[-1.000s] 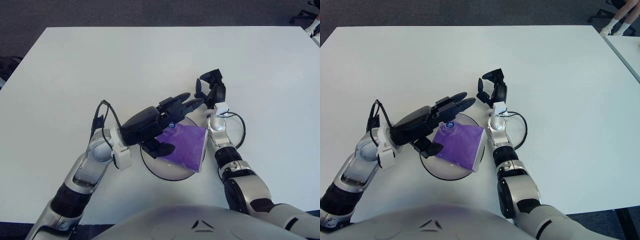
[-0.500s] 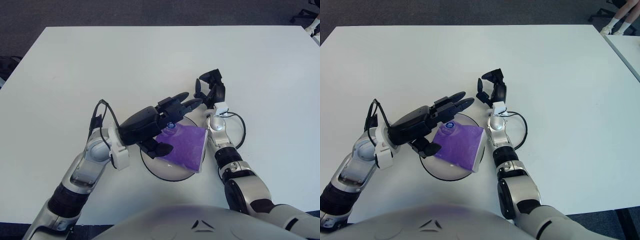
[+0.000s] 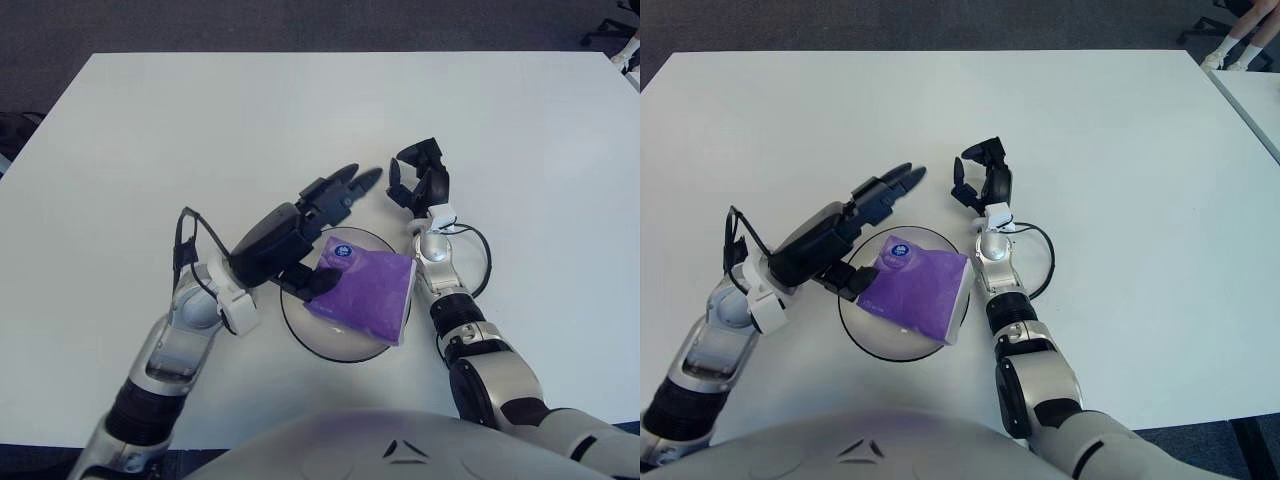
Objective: Put the tissue paper into the plate.
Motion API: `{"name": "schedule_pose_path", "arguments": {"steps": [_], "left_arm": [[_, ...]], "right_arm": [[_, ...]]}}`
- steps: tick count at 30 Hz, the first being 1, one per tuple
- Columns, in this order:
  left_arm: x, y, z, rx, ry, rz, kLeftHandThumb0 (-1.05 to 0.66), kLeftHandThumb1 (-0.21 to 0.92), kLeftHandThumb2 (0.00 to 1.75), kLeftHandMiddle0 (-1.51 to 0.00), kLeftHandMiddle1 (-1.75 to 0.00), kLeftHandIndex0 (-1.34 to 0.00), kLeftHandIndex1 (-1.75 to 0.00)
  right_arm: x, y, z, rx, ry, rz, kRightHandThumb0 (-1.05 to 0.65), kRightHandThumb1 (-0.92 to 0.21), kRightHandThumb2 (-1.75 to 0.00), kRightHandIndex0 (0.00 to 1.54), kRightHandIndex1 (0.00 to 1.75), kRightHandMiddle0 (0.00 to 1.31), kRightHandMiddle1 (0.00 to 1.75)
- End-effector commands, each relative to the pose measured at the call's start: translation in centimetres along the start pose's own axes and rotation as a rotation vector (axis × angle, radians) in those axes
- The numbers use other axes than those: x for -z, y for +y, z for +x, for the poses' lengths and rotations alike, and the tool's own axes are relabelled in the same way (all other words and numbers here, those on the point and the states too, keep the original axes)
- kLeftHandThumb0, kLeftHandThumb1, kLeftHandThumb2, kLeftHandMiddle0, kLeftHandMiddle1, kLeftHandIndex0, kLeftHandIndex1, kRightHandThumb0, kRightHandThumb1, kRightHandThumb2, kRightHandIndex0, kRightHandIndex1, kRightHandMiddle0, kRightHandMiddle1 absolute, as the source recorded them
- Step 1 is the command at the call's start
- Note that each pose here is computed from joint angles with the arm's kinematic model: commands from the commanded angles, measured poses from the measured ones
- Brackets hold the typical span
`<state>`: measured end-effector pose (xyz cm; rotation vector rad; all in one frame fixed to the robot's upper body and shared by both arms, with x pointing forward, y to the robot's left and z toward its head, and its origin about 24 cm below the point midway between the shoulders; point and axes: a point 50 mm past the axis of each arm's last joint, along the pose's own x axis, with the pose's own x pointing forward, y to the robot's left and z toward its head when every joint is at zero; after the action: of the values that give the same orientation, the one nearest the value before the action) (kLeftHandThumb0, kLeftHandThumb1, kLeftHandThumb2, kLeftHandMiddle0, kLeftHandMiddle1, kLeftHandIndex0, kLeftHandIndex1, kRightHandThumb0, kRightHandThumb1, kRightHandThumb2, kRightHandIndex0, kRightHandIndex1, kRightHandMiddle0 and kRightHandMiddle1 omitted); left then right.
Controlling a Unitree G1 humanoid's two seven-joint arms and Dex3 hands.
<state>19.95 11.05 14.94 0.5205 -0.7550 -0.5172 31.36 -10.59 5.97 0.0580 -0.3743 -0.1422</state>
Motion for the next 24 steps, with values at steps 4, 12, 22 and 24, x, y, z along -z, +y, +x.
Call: {"name": "schedule_pose_path", "arguments": {"steps": [4,12,22,24], "left_arm": [[1.0,1.1,-0.2,-0.503,0.037,0.027,-0.11,0.63,0.99,-0.38,-1.62,-0.16,-1.65],[2.2,2.0,-1.0,-0.733,0.071,-0.007,-0.01,0.15,1.51,-0.75,-1.74,-0.52,-1.69],[3.7,2.4,-1.9,-0.911,0.185,-0.005,-0.01,-0.07,1.73,-0.89,-1.75,-0.71,-1.66],[4.0,2.4,-2.1,-0.929,0.216,-0.003,-0.01,-0.07,1.74,-0.9,-1.75,-0.72,-1.67]], "right_arm": [[6.0,-3.3,-7.9,0.03,0.335,-0.131,-0.39,-0.67,-0.88,0.6,1.35,0.35,1.75],[6.0,-3.4,-7.8,0.021,0.34,-0.135,-0.39,-0.65,-0.9,0.59,1.37,0.36,1.75],[6.1,-3.5,-7.9,0.018,0.346,-0.135,-0.39,-0.66,-0.88,0.6,1.38,0.35,1.75],[6.1,-3.5,-7.9,0.017,0.346,-0.136,-0.39,-0.66,-0.88,0.6,1.37,0.35,1.75]]}}
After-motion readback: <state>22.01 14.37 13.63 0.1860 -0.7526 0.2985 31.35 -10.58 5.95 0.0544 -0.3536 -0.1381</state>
